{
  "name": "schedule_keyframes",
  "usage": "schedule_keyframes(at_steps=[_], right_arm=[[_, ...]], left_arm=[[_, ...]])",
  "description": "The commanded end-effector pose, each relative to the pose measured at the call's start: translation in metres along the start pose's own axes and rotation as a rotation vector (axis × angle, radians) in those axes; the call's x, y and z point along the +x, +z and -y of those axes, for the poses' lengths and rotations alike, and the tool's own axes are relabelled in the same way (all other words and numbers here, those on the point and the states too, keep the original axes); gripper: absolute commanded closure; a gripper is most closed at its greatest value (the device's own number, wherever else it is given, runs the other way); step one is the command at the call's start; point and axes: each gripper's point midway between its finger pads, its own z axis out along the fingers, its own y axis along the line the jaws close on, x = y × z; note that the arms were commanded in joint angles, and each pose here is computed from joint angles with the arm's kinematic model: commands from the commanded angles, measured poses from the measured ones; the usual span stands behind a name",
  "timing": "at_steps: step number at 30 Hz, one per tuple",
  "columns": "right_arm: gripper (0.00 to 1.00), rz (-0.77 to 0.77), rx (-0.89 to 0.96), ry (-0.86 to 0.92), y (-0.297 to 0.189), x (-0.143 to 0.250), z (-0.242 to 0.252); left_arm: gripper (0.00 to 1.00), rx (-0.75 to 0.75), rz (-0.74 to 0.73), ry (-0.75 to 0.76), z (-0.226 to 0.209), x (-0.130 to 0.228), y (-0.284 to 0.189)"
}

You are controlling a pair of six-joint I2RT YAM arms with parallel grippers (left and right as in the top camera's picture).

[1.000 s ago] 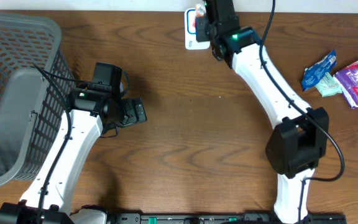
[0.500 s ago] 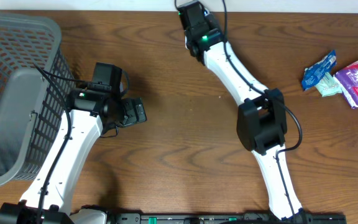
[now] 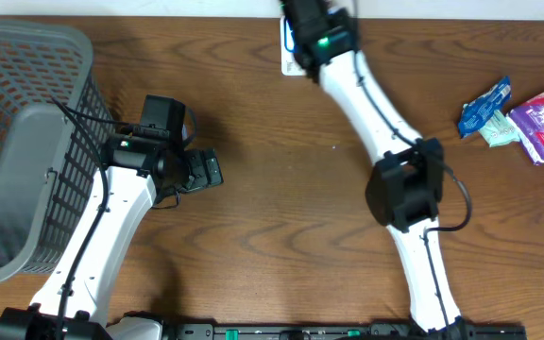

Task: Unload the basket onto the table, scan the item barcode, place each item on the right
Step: 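Hold the tissue box barcode under the scanner with the right gripper, then carry the tissue box right and drop it onto the scanned items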

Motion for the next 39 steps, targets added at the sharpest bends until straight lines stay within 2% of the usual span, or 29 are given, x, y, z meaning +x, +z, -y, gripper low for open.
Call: schedule_keyframes(at_steps=[1, 4, 7, 11, 13, 17, 18, 19, 20, 26, 30, 33, 37, 39], right_arm=[[0.99, -0.147, 0.113, 0.163, 0.028, 0.041, 0.082], [0.99, -0.384, 0.181, 0.26, 0.061, 0.119, 0.136], [0.99, -0.528, 0.217, 0.308, 0.077, 0.171, 0.174], [0.99, -0.659, 0.128, 0.387, 0.093, 0.222, 0.196], [0.91, -0.707, 0.023, 0.472, 0.102, 0.243, 0.197], [0.78, -0.751, -0.05, 0.597, 0.109, 0.264, 0.202], [0.69, -0.753, -0.059, 0.606, 0.11, 0.265, 0.202], [0.25, -0.755, -0.071, 0.622, 0.11, 0.267, 0.201], [0.03, -0.758, -0.076, 0.627, 0.11, 0.267, 0.201], [0.01, -0.803, -0.058, 0.683, 0.092, 0.271, 0.205], [0.01, -0.751, -0.156, 0.758, 0.056, 0.248, 0.213], [0.01, -0.686, -0.246, 0.806, 0.02, 0.225, 0.222], [0.01, -0.571, -0.429, 0.796, -0.045, 0.193, 0.226], [0.01, -0.533, -0.461, 0.782, -0.073, 0.186, 0.23]], left_arm=[[0.02, -0.011, -0.009, 0.003, -0.003, 0.002, 0.002], [0.02, -0.011, -0.009, 0.003, -0.003, 0.002, 0.002], [0.02, -0.011, -0.009, 0.003, -0.003, 0.002, 0.002], [0.02, -0.011, -0.009, 0.003, -0.003, 0.002, 0.002], [0.02, -0.011, -0.009, 0.003, -0.003, 0.002, 0.002], [0.02, -0.011, -0.009, 0.003, -0.003, 0.002, 0.002], [0.02, -0.011, -0.009, 0.003, -0.003, 0.002, 0.002], [0.02, -0.011, -0.009, 0.003, -0.003, 0.002, 0.002], [0.02, -0.011, -0.009, 0.003, -0.003, 0.002, 0.002], [0.02, -0.011, -0.009, 0.003, -0.003, 0.002, 0.002], [0.02, -0.011, -0.009, 0.003, -0.003, 0.002, 0.002], [0.02, -0.011, -0.009, 0.003, -0.003, 0.002, 0.002], [0.02, -0.011, -0.009, 0.003, -0.003, 0.002, 0.002], [0.02, -0.011, -0.009, 0.003, -0.003, 0.002, 0.002]])
